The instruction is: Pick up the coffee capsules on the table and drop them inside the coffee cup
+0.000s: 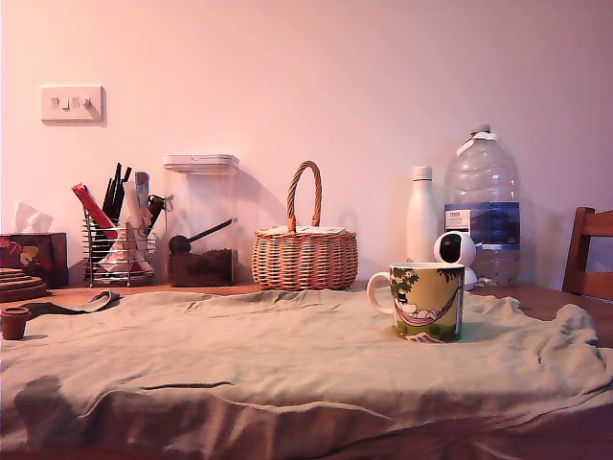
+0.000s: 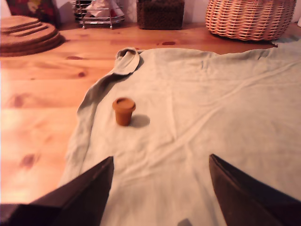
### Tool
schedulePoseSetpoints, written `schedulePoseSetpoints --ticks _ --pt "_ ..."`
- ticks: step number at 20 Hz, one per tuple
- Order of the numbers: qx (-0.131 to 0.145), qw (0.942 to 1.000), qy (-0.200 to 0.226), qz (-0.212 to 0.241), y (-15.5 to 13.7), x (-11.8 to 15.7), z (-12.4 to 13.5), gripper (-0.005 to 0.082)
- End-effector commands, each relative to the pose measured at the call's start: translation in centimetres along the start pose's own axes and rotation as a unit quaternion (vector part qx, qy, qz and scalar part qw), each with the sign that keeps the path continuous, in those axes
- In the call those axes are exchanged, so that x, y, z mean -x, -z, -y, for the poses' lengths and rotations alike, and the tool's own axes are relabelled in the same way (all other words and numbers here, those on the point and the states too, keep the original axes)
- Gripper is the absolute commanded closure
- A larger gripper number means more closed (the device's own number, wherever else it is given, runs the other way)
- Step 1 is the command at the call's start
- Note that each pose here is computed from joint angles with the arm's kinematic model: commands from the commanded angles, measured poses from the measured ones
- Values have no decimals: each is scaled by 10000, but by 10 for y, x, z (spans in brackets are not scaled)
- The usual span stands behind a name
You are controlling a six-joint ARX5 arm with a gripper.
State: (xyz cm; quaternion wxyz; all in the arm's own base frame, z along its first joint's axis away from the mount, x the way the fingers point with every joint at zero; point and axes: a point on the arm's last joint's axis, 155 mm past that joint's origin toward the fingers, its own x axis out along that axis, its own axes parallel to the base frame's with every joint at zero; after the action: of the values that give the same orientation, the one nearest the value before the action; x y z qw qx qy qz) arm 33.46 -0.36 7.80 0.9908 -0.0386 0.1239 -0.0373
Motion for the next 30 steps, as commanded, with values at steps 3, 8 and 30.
schedulePoseSetpoints --ticks 3,8,30 --pt "-58 10000 49 50 -2 -16 -6 183" --pt "-52 9997 220 -34 5 -42 -8 183" --pt "-203 9990 255 -300 27 -137 -43 184"
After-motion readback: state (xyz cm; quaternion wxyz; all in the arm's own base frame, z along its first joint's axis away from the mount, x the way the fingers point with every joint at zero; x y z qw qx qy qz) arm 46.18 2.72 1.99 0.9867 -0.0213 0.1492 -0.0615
